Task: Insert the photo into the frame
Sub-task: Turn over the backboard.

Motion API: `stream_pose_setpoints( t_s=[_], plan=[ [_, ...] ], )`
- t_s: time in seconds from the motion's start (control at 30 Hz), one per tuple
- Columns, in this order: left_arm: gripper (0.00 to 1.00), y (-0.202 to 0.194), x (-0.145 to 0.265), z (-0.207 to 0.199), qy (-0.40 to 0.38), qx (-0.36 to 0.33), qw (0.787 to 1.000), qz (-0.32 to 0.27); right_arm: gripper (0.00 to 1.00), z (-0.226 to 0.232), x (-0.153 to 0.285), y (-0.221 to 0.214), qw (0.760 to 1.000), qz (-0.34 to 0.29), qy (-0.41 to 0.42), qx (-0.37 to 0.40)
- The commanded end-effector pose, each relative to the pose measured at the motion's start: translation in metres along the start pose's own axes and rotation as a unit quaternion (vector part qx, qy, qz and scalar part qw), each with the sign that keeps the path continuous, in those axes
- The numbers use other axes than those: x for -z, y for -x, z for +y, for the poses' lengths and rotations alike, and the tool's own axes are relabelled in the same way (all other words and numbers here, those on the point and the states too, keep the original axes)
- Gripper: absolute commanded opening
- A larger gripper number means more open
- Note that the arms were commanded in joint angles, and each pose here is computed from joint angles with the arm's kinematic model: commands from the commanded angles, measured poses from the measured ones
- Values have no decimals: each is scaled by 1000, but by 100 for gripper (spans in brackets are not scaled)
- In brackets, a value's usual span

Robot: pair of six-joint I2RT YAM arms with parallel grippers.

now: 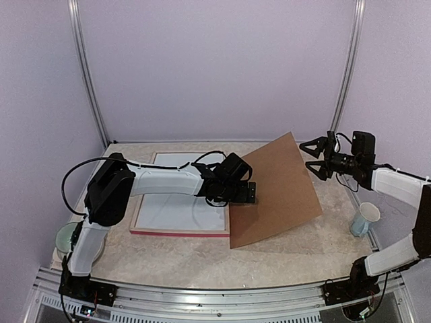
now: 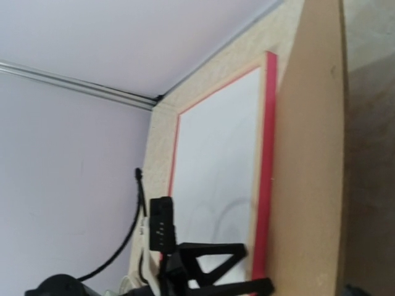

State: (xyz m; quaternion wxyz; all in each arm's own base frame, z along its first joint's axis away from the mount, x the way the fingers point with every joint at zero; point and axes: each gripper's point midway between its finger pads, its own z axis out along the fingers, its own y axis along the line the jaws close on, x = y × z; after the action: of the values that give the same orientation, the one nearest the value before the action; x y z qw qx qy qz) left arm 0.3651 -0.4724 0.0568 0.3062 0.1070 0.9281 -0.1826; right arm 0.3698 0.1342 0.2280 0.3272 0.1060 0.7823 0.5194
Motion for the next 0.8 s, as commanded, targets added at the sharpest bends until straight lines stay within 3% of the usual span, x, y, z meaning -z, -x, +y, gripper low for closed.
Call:
stream_pose_setpoints(
  t_s=[0.0, 0.4, 0.77],
  plan=[
    [99, -27, -3, -52, -80, -19, 996, 24, 99, 63, 0, -17, 995, 46, 88, 27],
    [99, -25, 5, -42, -76, -12, 997, 18, 99, 95, -15, -41, 985, 74, 152, 40],
    [99, -3, 28, 0, -64, 38, 997, -13, 99, 113, -23, -49, 981, 83, 171, 46]
  ],
)
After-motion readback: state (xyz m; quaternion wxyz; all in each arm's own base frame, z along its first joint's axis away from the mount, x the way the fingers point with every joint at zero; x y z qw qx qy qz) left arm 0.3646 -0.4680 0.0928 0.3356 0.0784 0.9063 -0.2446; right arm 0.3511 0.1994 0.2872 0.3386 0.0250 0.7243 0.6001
